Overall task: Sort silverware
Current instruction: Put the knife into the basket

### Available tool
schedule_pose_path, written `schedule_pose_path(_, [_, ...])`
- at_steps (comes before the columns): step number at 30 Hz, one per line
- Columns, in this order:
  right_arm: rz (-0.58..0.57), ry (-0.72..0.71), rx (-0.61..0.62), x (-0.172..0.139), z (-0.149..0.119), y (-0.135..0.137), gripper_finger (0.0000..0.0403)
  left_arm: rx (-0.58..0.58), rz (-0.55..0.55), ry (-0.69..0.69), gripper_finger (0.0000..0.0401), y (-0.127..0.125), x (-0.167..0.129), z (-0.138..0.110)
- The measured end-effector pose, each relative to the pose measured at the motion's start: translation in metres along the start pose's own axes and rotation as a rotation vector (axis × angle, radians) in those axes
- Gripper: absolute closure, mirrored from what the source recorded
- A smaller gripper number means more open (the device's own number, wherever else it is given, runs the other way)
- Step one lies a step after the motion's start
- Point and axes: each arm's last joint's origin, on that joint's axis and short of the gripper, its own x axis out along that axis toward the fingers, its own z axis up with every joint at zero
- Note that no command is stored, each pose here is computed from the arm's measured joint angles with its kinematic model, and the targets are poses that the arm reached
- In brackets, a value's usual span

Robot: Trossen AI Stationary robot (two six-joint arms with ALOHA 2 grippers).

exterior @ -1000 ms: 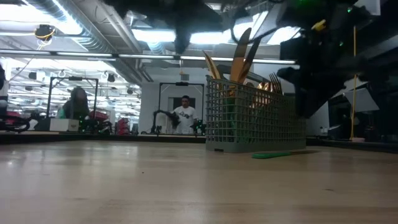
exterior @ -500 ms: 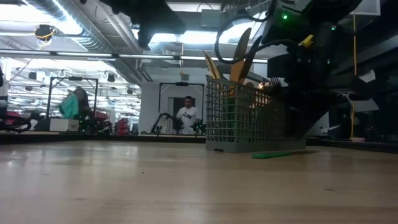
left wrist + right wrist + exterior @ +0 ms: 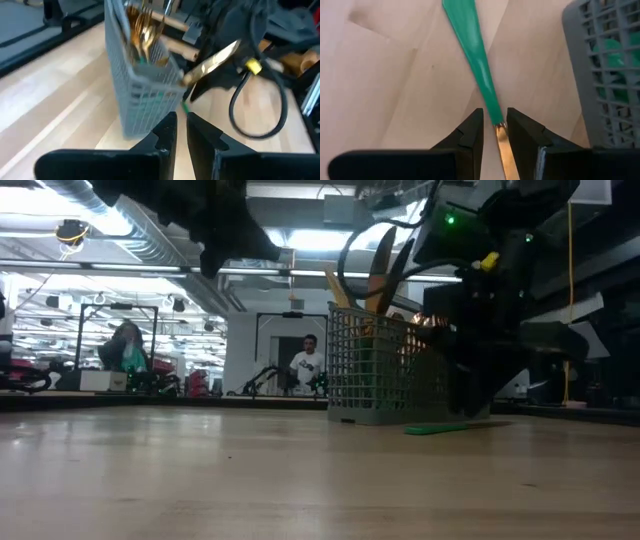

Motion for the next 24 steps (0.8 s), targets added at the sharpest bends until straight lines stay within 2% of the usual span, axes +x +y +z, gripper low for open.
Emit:
schedule_pose_path(10, [-0.074, 0.009, -0.063, 0.016, 0.004, -0.004, 0.0315, 0.004, 0.002, 0.005, 0.0368, 0.0, 0.0, -0.001])
schedule_pose_path(16, [-0.061, 0.034, -0.095, 0.019, 0.002, -0.003, 0.0315, 0.004, 0.003, 0.006, 0.0368, 0.001, 0.0, -0.001])
schedule_pose_path(24, [-0.022, 0.035, -0.073, 0.02, 0.001, -0.002, 0.0315, 0.0, -0.004, -0.012, 0.0368, 0.0, 0.0, 0.001])
